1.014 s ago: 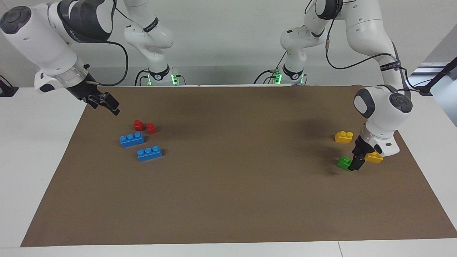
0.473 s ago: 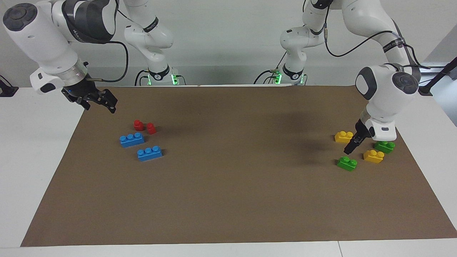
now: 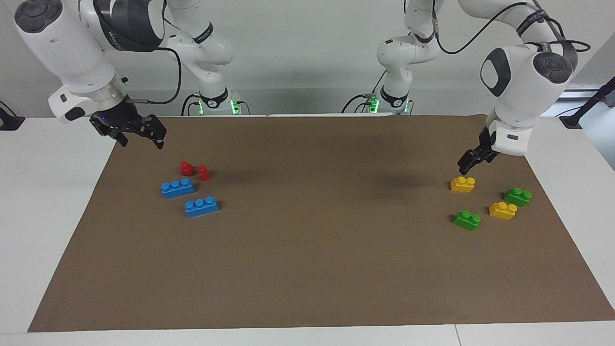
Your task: Remove green block with left arm and hold with right
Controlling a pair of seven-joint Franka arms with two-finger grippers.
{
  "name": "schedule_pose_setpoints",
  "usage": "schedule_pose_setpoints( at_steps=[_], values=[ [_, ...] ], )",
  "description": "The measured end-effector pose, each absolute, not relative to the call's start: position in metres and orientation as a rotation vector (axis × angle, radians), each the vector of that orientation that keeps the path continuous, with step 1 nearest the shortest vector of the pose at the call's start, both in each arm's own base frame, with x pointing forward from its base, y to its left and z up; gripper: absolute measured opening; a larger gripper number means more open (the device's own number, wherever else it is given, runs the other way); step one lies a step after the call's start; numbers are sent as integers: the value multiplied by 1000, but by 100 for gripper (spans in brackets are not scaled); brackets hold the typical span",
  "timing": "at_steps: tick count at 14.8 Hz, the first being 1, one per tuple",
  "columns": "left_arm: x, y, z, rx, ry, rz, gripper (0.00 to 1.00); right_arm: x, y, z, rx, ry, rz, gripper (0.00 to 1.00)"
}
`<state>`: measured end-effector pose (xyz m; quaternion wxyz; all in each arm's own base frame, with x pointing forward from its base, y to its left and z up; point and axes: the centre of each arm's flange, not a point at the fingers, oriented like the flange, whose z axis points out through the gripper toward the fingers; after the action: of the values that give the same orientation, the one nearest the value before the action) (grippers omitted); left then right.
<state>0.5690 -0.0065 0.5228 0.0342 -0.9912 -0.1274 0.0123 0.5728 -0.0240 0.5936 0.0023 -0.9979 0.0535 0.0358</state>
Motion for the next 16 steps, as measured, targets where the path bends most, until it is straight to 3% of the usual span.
schedule_pose_setpoints(
  at_steps=[6, 16],
  values=[
    [530, -14, 586, -3067, -65, 55, 100, 573, -28, 594, -3160, 136, 112, 100],
    [531, -23, 623, -3161, -41, -5, 100, 573, -29, 594, -3160, 137, 112, 100]
  ],
)
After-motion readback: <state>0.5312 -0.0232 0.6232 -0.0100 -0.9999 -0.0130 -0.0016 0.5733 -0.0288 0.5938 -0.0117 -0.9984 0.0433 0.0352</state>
